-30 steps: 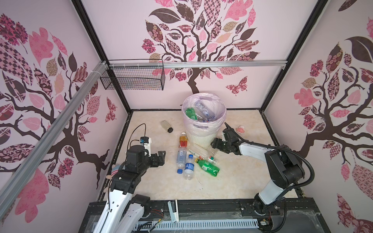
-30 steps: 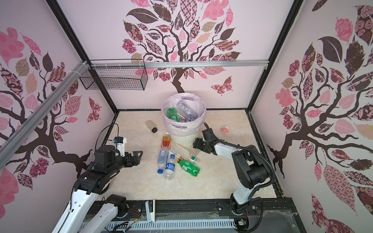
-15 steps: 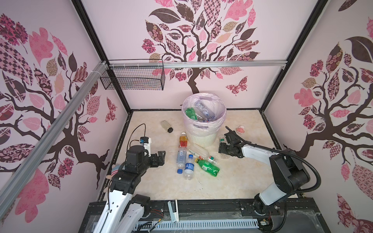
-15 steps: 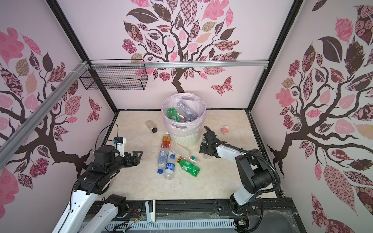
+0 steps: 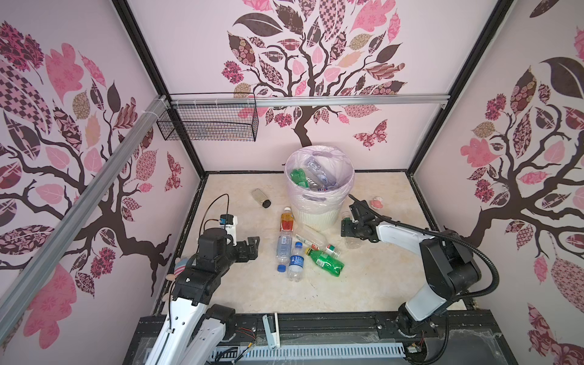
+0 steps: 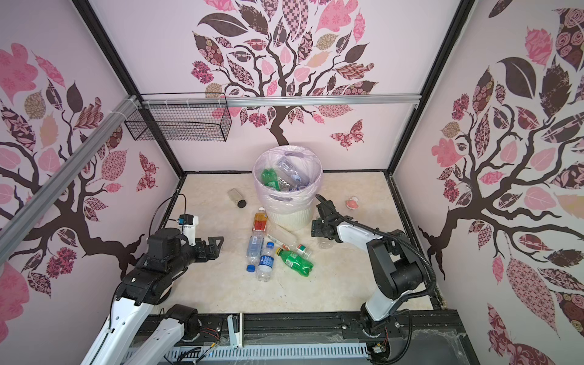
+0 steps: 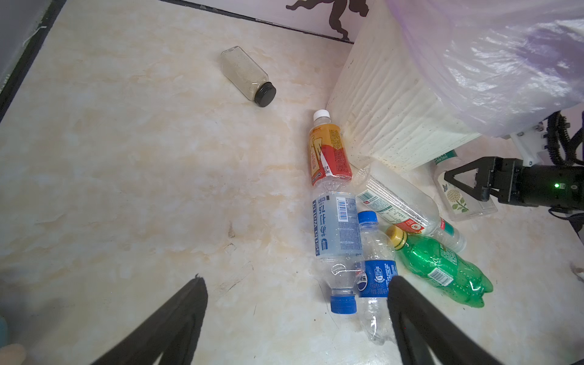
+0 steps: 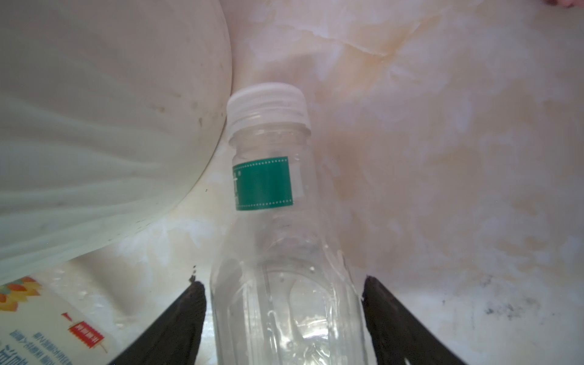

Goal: Throw the plastic bottles in the bin
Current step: Pick up the plastic bottle from the middle-right of the table, then throw the plastic bottle into the trash bin, then pick up the plastic bottle from the center of the table, then throw the plastic bottle into the trash bin.

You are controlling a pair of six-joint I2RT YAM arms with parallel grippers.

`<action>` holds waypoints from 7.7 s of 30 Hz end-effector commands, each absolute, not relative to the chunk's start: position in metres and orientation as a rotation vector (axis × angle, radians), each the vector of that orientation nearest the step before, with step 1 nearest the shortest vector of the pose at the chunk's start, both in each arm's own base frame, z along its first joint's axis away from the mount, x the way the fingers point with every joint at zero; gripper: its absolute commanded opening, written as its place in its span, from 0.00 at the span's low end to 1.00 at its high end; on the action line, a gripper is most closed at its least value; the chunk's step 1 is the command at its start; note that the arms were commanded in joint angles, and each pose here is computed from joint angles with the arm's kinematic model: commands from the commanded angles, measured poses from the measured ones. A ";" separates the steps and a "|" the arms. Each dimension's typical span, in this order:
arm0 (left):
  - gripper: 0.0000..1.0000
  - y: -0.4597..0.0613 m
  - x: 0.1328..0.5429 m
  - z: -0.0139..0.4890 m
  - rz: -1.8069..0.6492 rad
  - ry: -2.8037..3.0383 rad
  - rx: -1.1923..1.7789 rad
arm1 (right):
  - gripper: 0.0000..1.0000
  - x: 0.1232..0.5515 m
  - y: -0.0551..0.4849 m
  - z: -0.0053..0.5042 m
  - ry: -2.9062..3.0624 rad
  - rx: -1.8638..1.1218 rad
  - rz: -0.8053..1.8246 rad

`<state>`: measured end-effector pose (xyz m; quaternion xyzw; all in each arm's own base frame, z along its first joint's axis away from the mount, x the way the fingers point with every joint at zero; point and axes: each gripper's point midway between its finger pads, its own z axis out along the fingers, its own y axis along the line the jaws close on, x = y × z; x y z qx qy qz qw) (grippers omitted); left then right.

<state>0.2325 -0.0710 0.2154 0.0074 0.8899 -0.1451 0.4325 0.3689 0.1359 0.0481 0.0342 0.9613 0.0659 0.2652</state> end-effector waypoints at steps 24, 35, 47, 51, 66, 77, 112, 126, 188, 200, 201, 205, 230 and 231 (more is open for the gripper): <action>0.92 -0.071 0.232 0.210 -0.355 2.220 0.010 | 0.55 0.388 0.062 0.207 2.261 0.263 0.047; 0.92 -0.072 0.230 0.211 -0.352 2.219 0.017 | 0.52 0.410 0.101 0.380 1.979 0.114 0.328; 0.91 -0.073 0.229 0.210 -0.342 2.221 0.024 | 0.51 0.424 0.178 0.429 1.935 -0.113 0.706; 0.91 -0.073 0.229 0.210 -0.339 2.224 0.026 | 0.51 0.432 0.192 0.423 1.961 -0.140 0.698; 0.90 -0.073 0.229 0.212 -0.340 2.213 0.026 | 0.57 0.458 0.213 0.373 2.078 -0.151 0.690; 0.90 -0.075 0.229 0.211 -0.346 2.219 0.035 | 0.76 0.463 0.208 0.362 2.099 -0.121 0.637; 0.88 -0.115 0.241 0.163 -0.461 2.442 0.101 | 0.89 0.272 0.123 0.219 2.184 0.050 0.603; 0.86 -0.151 0.257 0.130 -0.443 2.515 0.157 | 0.89 0.248 0.118 0.180 2.240 0.069 0.623; 0.49 -0.115 0.276 0.156 -0.091 2.544 0.161 | 0.90 0.235 0.117 0.179 2.228 0.068 0.656; 0.49 -0.135 0.326 0.325 -0.300 2.277 0.238 | 0.90 0.233 0.119 0.180 2.230 0.059 0.673; 0.49 -0.141 0.331 0.338 -0.332 2.255 0.248 | 0.90 0.233 0.119 0.179 2.232 0.060 0.675; 0.48 -0.160 0.350 0.379 -0.426 2.171 0.265 | 0.90 0.232 0.120 0.179 2.234 0.059 0.686; 0.48 -0.266 0.433 0.455 -0.934 1.932 0.279 | 0.91 0.225 0.120 0.189 2.218 0.050 0.707; 0.48 -0.268 0.436 0.451 -0.933 1.941 0.277 | 0.91 0.225 0.120 0.189 2.218 0.050 0.708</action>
